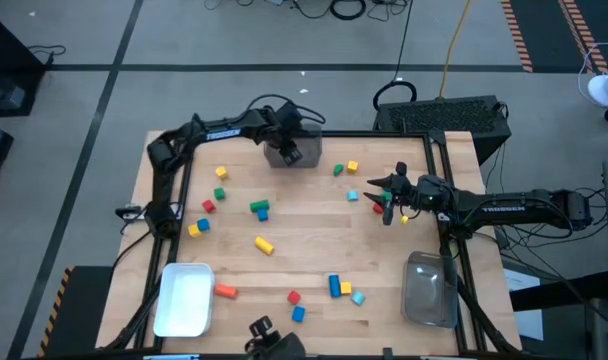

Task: Sort blocks by size
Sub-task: Put the red square block into the top black bin

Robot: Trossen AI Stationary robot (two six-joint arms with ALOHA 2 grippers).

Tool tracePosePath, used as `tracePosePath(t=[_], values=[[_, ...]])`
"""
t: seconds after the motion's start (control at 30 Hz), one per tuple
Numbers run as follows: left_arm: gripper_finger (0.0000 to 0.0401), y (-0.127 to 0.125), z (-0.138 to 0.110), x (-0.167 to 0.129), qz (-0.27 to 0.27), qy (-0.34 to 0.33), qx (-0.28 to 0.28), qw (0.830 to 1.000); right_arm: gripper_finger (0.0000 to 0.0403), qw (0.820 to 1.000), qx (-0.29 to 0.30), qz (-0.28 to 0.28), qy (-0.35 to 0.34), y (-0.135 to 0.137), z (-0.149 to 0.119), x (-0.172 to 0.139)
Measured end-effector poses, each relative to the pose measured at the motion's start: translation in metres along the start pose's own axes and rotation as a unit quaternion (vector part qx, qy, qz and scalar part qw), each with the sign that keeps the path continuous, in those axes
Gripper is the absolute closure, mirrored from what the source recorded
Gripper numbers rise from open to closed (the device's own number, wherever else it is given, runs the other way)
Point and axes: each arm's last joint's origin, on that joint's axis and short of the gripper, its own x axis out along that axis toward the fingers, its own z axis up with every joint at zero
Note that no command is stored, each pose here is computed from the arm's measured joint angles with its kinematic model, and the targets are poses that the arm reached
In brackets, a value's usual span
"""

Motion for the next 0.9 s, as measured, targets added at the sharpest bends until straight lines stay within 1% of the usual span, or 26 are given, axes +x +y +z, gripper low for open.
tracePosePath(t=[0.2, 0.37, 0.47, 0.73, 0.9], values=[[0.0259, -0.001, 0.005, 0.021, 0.001, -0.001, 0.002, 1.000, 0.0227, 1.000, -0.003, 0.000, 0.002, 0.000, 0.000, 0.000], [0.0259, 0.001, 0.000, 0.037, 0.003, 0.018, 0.009, 1.000, 0.0227, 1.000, -0.002, -0.001, 0.004, 0.000, -0.001, 0.000], [0.0252, 0.003, 0.001, 0.037, 0.004, 0.016, 0.020, 1.000, 0.0227, 1.000, -0.002, -0.003, 0.004, 0.000, -0.001, 0.000], [0.0210, 0.007, 0.002, 0.034, 0.011, 0.008, 0.017, 1.000, 0.0227, 1.000, -0.002, -0.003, 0.004, 0.000, -0.001, 0.000], [0.0202, 0.007, 0.002, 0.033, 0.012, 0.012, 0.021, 1.000, 0.0227, 1.000, -0.002, -0.003, 0.005, 0.000, -0.001, 0.000]])
